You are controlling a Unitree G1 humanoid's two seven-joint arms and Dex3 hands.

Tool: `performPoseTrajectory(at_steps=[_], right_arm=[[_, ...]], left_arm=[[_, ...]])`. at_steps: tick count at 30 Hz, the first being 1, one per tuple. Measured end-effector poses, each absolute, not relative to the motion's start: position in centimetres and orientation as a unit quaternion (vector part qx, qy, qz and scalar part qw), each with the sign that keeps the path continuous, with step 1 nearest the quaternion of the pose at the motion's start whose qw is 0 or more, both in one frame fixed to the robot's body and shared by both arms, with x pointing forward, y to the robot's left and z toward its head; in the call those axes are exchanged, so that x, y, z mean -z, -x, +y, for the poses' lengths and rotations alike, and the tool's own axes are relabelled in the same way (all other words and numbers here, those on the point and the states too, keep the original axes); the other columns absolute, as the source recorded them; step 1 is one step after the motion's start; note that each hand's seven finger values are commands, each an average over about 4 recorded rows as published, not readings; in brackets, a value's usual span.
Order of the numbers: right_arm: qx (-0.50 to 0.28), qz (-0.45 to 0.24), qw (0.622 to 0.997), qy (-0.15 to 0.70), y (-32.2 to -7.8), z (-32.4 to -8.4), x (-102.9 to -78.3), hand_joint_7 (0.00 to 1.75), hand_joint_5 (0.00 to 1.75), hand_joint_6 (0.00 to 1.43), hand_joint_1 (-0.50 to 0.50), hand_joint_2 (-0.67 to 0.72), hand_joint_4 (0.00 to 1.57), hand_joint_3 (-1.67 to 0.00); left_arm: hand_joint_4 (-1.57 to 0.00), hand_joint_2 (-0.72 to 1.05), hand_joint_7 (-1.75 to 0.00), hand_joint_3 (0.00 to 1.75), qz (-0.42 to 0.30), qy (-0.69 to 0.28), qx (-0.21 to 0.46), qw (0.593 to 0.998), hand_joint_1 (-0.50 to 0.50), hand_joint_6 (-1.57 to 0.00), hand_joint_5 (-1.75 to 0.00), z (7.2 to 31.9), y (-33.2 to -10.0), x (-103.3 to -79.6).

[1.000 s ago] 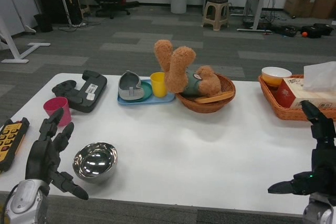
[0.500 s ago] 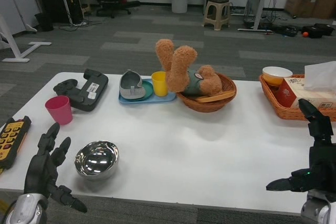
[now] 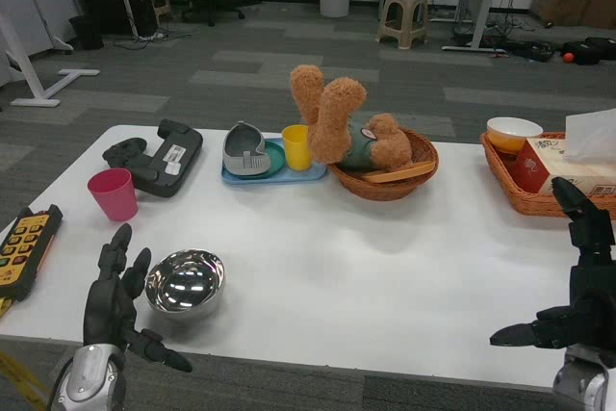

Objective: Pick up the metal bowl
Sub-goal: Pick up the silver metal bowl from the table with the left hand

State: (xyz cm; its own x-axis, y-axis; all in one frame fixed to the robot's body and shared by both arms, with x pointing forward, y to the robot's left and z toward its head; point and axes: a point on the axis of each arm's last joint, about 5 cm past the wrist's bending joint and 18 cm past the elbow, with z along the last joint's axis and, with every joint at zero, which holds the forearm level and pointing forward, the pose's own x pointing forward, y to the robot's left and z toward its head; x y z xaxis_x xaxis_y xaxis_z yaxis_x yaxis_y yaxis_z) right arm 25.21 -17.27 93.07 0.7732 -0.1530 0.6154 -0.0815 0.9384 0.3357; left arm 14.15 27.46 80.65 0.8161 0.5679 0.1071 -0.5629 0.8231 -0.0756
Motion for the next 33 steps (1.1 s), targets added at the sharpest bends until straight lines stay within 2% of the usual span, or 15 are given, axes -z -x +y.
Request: performPoseTrajectory(at_steps=[4,10,13,17,21,25,28,33], right_arm=[[0.017,-0.339,0.924,-0.176,-25.2,-17.2,-93.2,0.56,0.68,0.0,0.19,0.66,0.31,-0.2],[0.017,-0.34,0.924,-0.177,-25.2,-17.2,-93.2,0.56,0.58,0.0,0.19,0.66,0.31,-0.16],[0.016,-0.34,0.924,-0.177,-25.2,-17.2,-93.2,0.56,0.65,0.0,0.2,0.66,0.31,-0.16],[0.015,-0.339,0.924,-0.177,-25.2,-17.1,-93.2,0.56,0.61,0.0,0.17,0.66,0.31,-0.16],[0.013,-0.338,0.924,-0.177,-25.2,-17.1,-93.2,0.56,0.61,0.0,0.2,0.66,0.31,-0.2],[0.01,-0.337,0.925,-0.177,-25.1,-16.9,-93.1,0.56,0.58,0.0,0.17,0.66,0.31,-0.16],[0.008,-0.336,0.925,-0.177,-25.1,-16.8,-93.1,0.56,0.61,0.0,0.19,0.66,0.31,-0.18],[0.004,-0.335,0.926,-0.177,-25.1,-16.7,-93.1,0.56,0.61,0.0,0.18,0.66,0.31,-0.16]], left_arm=[[0.0,-0.55,-0.21,0.09,-0.059,0.021,-0.297,0.953,-0.5,0.0,0.0,27.5,-14.4,-80.4],[0.0,-0.55,-0.21,0.09,-0.053,0.024,-0.308,0.95,-0.5,0.0,0.0,27.3,-14.3,-80.1],[0.0,-0.55,-0.21,0.09,-0.052,0.022,-0.312,0.948,-0.5,0.0,0.0,27.4,-14.2,-80.1],[0.0,-0.55,-0.21,0.09,-0.055,0.019,-0.317,0.947,-0.5,0.0,0.0,27.7,-14.1,-80.2],[0.0,-0.55,-0.21,0.09,-0.058,0.019,-0.327,0.943,-0.5,0.0,0.0,27.9,-13.9,-80.2],[0.0,-0.55,-0.21,0.09,-0.049,0.022,-0.341,0.938,-0.5,0.0,0.0,27.9,-13.6,-79.9],[0.0,-0.55,-0.16,0.09,-0.035,0.032,-0.353,0.934,-0.5,0.0,0.0,27.6,-13.4,-79.4],[0.0,-0.64,-0.14,0.09,-0.021,0.054,-0.358,0.932,-0.5,0.0,0.0,26.9,-14.1,-79.2]])
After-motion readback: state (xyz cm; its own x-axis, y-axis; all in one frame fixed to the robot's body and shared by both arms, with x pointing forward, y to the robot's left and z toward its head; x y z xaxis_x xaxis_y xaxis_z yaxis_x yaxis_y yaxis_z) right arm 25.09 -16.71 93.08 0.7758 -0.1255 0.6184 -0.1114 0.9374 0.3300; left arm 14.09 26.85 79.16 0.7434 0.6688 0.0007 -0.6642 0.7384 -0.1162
